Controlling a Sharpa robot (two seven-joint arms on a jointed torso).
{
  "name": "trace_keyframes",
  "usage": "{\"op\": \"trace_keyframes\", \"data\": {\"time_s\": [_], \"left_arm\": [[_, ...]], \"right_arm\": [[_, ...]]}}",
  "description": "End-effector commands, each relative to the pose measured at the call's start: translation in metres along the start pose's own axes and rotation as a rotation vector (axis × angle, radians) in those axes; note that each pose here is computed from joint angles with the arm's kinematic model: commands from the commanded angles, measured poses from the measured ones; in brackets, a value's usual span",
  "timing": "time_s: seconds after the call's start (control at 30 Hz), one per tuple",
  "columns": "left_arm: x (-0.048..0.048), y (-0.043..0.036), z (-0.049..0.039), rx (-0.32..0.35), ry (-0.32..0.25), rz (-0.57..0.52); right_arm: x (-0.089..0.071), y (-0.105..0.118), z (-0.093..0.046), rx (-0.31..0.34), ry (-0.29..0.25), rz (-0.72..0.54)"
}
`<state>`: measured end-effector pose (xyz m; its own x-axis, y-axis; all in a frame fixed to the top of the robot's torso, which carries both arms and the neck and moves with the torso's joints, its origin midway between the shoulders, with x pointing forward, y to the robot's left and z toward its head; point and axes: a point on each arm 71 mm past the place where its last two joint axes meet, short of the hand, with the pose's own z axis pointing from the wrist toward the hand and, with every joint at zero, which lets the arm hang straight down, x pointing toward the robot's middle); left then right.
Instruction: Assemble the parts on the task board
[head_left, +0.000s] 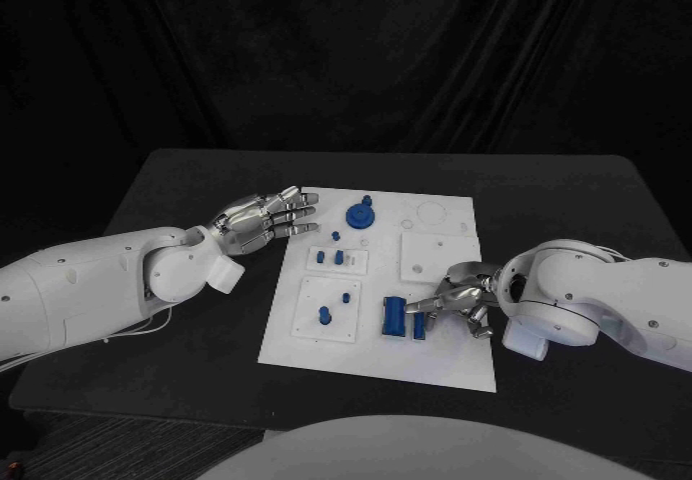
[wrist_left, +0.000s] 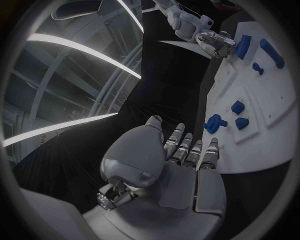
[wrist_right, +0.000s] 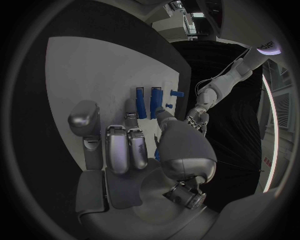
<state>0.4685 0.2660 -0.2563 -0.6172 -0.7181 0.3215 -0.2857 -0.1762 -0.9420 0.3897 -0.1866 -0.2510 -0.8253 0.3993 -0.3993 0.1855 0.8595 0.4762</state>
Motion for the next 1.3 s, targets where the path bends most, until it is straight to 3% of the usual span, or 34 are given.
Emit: {"op": "trace_keyframes", "data": {"time_s": [0.03, 0.33, 0.57, 0.73, 0.9, 1.0, 1.3], "left_arm": [[0.0018, 0.0007, 0.0003, 0.005, 0.02, -0.009], [0.0019, 0.0011, 0.0002, 0.004, 0.022, -0.011], [0.0009, 0.0011, -0.0006, 0.002, 0.016, -0.009], [0.0009, 0.001, -0.0006, 0.006, 0.016, -0.009], [0.0013, 0.0003, -0.0004, 0.016, 0.024, -0.013], [0.0015, -0.0003, -0.0008, 0.023, 0.029, -0.015], [0.001, -0.0012, -0.0024, 0.033, 0.023, -0.014]], "right_arm": [[0.003, -0.001, 0.0, 0.015, 0.023, -0.013], [0.0, -0.007, -0.005, 0.014, 0.005, 0.005], [-0.018, -0.008, -0.025, -0.013, -0.043, 0.007], [-0.034, 0.0, -0.042, -0.071, -0.105, 0.011], [-0.044, 0.005, -0.049, -0.157, -0.159, 0.031], [-0.047, 0.005, -0.049, -0.179, -0.156, 0.027], [-0.03, -0.002, -0.036, -0.171, -0.056, 0.005]]}}
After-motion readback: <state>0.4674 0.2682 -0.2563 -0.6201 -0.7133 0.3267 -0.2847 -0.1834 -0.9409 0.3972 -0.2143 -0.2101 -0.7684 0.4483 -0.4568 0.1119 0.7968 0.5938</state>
